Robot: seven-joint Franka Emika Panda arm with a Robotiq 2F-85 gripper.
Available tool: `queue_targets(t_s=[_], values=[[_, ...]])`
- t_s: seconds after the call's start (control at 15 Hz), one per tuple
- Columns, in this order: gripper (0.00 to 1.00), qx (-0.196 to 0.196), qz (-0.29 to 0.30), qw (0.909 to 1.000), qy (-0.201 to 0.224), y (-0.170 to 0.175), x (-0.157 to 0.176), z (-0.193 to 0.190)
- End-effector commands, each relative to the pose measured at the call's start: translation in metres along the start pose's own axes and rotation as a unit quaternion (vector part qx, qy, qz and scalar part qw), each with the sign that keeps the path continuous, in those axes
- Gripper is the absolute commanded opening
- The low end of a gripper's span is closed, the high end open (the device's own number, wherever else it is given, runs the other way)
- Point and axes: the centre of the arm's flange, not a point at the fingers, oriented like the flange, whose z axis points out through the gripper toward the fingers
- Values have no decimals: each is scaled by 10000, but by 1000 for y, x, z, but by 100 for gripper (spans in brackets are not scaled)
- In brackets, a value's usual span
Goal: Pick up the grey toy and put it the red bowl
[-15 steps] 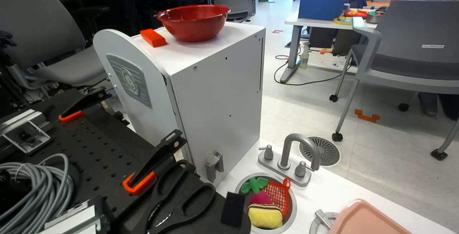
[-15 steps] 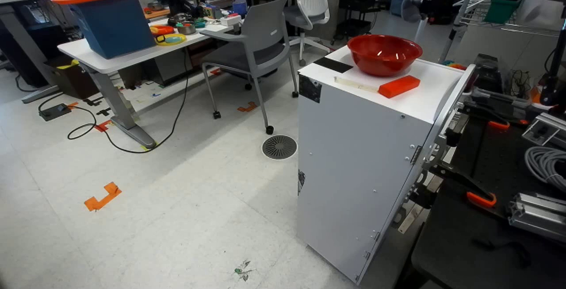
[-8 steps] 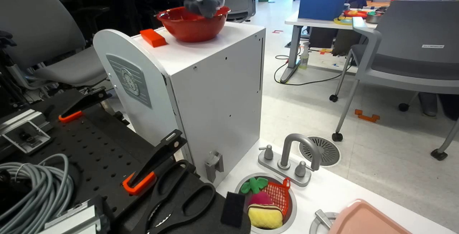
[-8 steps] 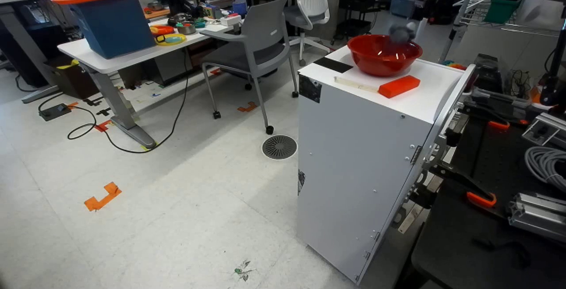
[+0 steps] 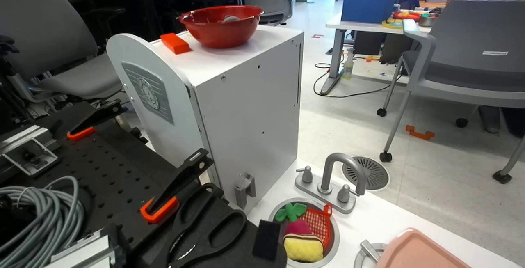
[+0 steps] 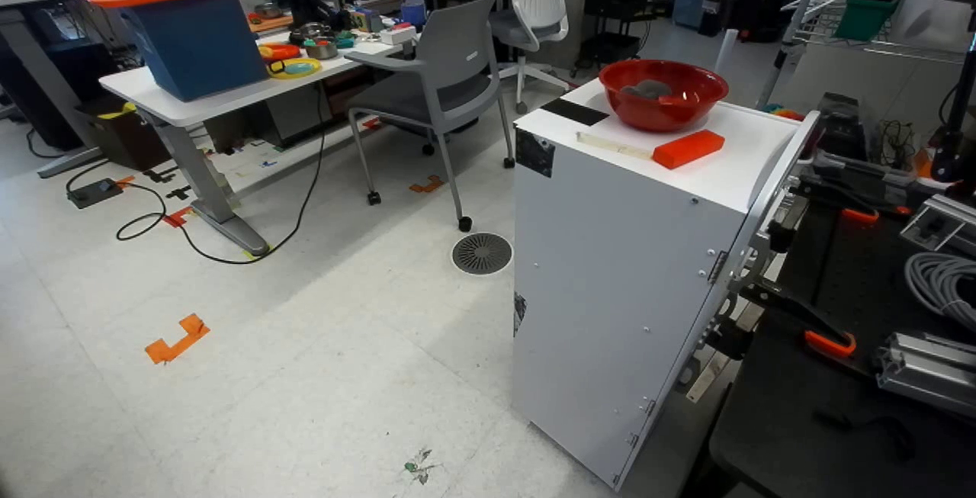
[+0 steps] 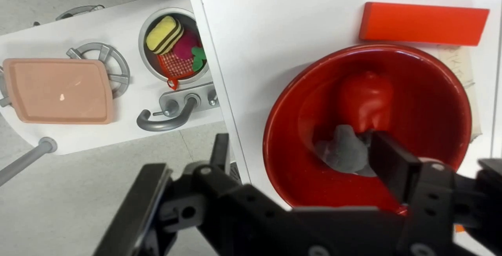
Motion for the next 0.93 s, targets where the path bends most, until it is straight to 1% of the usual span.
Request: queue_targets(t_s=[0.0,0.13,0.2,0.4,0.53,0.73,0.8,0.87], values=[[100,-143,-72,9998,-70,-6,-8,-10],[100,-303,-70,9995,-100,-16,-23,-21],[100,-322,-18,9994,-135,-22,-31,-27],[100,-370,17,9993,-42,-40,-56,-46],[100,-328,95,9994,-45,-49,-68,-55],[100,-222,58,9997,-43,-59,-86,-64],[100,-281,2,9996,-49,-55,-66,-53],[100,-270,-12,9996,-37,-58,-71,-56]])
